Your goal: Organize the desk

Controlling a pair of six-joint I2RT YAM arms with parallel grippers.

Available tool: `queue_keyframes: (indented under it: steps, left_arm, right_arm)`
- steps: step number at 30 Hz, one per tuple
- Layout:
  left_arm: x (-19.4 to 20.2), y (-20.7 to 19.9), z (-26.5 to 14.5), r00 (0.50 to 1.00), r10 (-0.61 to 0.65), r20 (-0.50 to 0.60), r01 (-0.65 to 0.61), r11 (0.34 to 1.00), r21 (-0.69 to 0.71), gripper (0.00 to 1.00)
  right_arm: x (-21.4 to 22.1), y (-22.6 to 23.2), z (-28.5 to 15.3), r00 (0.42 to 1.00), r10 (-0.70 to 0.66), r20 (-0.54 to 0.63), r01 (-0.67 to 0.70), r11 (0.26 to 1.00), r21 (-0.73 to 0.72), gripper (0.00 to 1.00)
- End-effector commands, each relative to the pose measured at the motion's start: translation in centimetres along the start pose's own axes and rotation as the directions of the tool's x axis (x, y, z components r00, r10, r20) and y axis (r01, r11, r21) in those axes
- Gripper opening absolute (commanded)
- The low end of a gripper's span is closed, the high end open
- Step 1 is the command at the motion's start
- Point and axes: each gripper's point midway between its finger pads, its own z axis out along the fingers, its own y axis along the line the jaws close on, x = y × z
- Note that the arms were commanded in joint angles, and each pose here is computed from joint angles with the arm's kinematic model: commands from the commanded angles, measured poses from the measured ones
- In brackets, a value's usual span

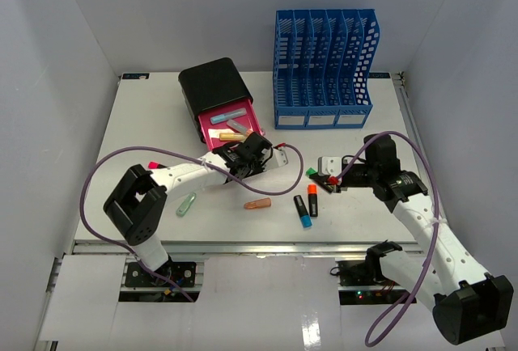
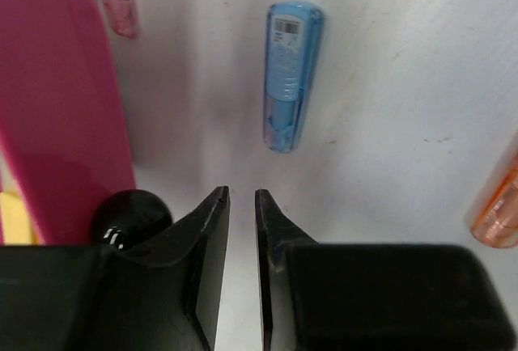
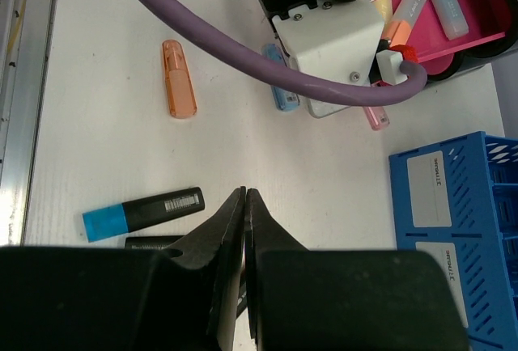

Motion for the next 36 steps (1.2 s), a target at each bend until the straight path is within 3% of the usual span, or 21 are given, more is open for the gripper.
queue_keyframes:
  steps: [1,12,16,24,36]
  left_arm:
    - [0.1,3.3,0.6,0.998,0.069,-0.011,-0.07,0.987,-0.144,0.36]
    - [-0.6,7.9,0.7,0.999,0.026,-0.028,-0.034,0.937,-0.346,0.58]
    - [-1.2,9.2,0.0,1.0,0.012,-0.003,-0.012,0.913,-0.408,0.73]
    - [-1.6,11.5,-0.9,0.999,0.028,0.023,-0.012,0.866,-0.5,0.8]
    - [-0.5,16.6,1.0,0.995,-0.083,0.049,0.096,0.858,-0.505,0.82]
  right_arm:
    - [-1.1,-0.4,0.1,0.998,-0.019,0.065,0.019,1.0,0.002,0.08]
    - [-0.9,-0.4,-0.4,0.997,-0.013,0.075,0.012,1.0,0.018,0.08]
    - [-0.8,-0.4,-0.5,0.997,-0.011,0.075,0.01,1.0,0.023,0.08]
    - [-0.8,-0.3,-0.7,0.997,-0.012,0.079,0.01,1.0,0.028,0.08]
    - [-0.5,-0.3,-0.9,0.997,-0.003,0.081,0.001,0.999,0.034,0.08]
